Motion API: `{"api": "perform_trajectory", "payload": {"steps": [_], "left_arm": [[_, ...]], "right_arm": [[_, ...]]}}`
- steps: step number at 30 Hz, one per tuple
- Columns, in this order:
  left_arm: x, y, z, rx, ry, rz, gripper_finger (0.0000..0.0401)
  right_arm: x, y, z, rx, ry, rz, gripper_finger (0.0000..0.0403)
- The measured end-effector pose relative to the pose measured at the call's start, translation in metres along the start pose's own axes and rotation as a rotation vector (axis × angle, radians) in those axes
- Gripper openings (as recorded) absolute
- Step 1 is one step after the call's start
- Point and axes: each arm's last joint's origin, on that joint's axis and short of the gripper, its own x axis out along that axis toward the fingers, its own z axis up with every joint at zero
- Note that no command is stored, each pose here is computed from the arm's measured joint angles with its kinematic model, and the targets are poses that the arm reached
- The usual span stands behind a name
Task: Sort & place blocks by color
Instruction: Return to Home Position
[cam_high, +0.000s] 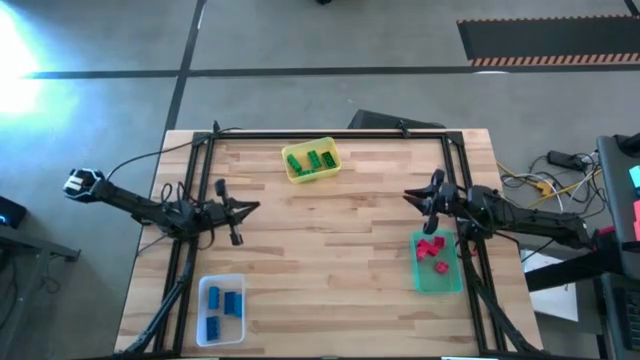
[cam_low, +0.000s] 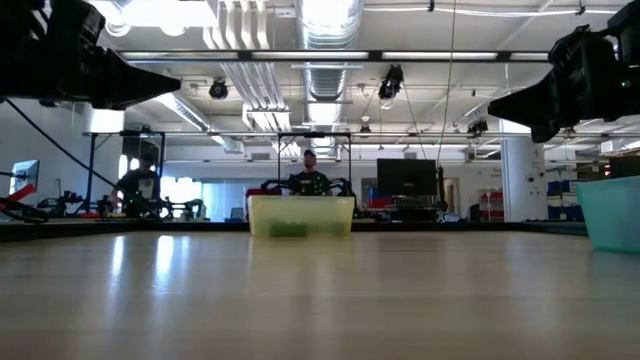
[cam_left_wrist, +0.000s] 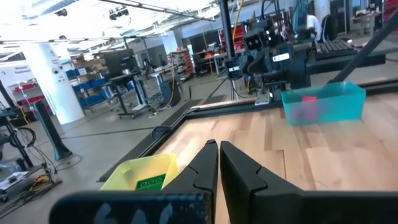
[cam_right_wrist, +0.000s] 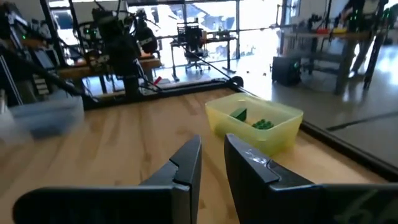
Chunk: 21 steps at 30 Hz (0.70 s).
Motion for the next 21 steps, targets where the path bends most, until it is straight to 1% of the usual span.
{"api": "perform_trajectory", "payload": {"steps": [3, 4, 11, 21], "left_arm": [[0.001, -0.001, -0.002, 0.01, 0.014, -0.004, 0.0], [0.001, -0.001, -0.002, 0.013, 0.019, -0.005, 0.0], [0.003, -0.004, -0.007, 0.041, 0.058, -0.016, 0.0], [0.007, -0.01, -0.016, 0.092, 0.127, -0.035, 0.0]], "right_arm": [[0.0, 0.0, 0.0, 0.064, 0.0, 0.0, 0.0059], [0.0, 0.0, 0.0, 0.068, -0.001, -0.001, 0.0061], [0.0, 0.0, 0.0, 0.04, 0.0, -0.002, 0.007], [0.0, 0.0, 0.0, 0.046, -0.001, -0.002, 0.0076]]}}
